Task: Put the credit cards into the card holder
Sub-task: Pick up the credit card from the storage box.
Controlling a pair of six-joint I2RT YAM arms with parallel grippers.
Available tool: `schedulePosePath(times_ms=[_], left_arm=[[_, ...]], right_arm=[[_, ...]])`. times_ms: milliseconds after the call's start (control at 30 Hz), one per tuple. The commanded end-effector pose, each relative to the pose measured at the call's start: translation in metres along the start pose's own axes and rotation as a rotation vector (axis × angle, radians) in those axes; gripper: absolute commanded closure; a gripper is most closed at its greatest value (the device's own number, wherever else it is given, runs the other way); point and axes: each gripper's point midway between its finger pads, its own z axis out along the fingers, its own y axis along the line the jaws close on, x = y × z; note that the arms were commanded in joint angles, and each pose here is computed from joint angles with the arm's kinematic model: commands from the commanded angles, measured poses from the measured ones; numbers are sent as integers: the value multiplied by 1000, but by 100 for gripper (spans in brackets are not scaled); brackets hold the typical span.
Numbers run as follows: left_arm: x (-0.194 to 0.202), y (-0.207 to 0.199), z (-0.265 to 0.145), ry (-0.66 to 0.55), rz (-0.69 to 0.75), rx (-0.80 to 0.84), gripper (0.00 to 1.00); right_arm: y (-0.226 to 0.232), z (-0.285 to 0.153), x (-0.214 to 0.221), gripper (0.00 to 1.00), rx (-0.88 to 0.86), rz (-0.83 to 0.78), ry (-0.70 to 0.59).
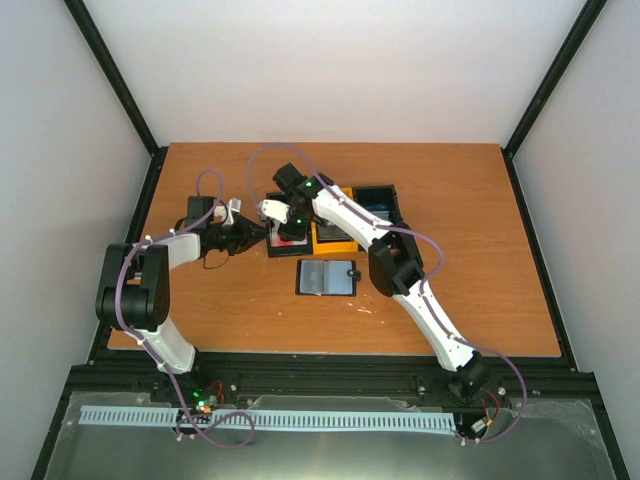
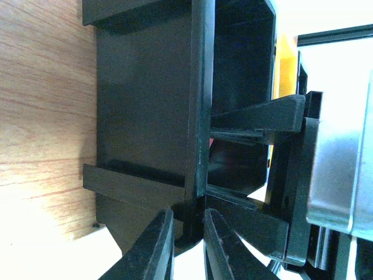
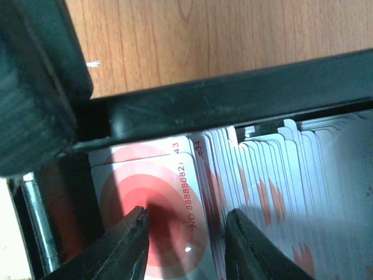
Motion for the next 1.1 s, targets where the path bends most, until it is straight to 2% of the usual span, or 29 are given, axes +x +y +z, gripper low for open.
schedulePosePath(times_ms=[0,133,233,467,800,1067], left_arm=[[3,-5,-2,11,1,17,84],[3,-5,-2,9,1,14,84],[2,-5,-2,7,1,13,84],[1,-4,-2,7,4,6,84],[2,-2,-1,9,2,-1,84],[2,-1,-1,6,1,-5,84]], right_arm=[[0,13,9,64,8,4,44],[4,6,3,70,-8,5,22],[3,-4,-3,71,3,8,3],[4,-23,-11,68,15,25,-15],[11,-27,-6,64,-14,58,1],[12,-33,-8,74,-15,63,-6]])
